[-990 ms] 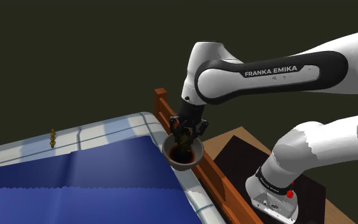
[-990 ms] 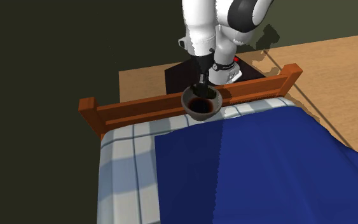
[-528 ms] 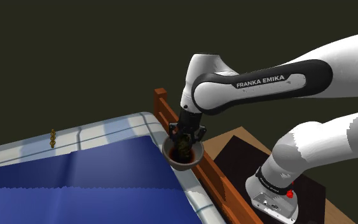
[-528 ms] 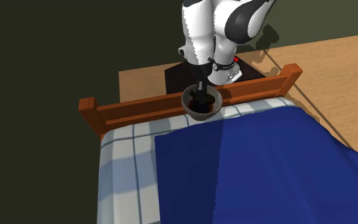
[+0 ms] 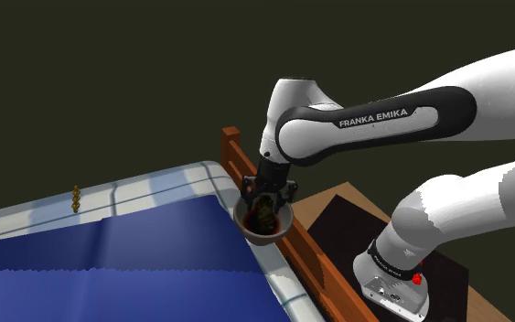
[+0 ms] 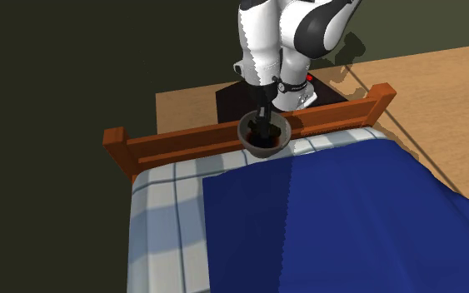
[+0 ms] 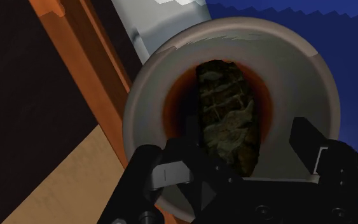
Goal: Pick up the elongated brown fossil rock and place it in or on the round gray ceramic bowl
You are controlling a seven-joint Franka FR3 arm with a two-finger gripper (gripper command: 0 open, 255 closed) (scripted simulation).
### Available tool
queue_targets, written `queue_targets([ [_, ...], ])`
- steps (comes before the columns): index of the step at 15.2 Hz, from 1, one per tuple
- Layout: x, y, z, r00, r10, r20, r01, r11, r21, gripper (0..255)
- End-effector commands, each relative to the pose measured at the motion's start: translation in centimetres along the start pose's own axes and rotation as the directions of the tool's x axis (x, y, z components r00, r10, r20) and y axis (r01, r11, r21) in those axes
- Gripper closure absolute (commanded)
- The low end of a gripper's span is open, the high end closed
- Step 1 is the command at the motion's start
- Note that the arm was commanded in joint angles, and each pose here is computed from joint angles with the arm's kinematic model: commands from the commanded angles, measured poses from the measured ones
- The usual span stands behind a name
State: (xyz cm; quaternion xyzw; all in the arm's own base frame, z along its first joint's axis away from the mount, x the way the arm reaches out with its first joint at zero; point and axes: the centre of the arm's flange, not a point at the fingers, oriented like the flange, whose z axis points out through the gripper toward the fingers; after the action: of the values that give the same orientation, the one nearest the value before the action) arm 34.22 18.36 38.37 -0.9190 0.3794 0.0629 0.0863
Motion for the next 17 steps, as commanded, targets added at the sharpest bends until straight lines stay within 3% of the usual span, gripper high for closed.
queue_targets([
  [1, 0.0, 0.0, 0.0, 1.000, 0.000, 0.000, 0.000, 1.000, 0.000, 0],
  [5, 0.0, 0.0, 0.0, 1.000, 0.000, 0.000, 0.000, 1.000, 0.000, 0],
  [9, 0.0, 0.0, -5.0, 1.000, 0.000, 0.000, 0.000, 1.000, 0.000, 0],
  [17, 0.0, 0.0, -5.0, 1.000, 0.000, 0.000, 0.000, 1.000, 0.000, 0],
])
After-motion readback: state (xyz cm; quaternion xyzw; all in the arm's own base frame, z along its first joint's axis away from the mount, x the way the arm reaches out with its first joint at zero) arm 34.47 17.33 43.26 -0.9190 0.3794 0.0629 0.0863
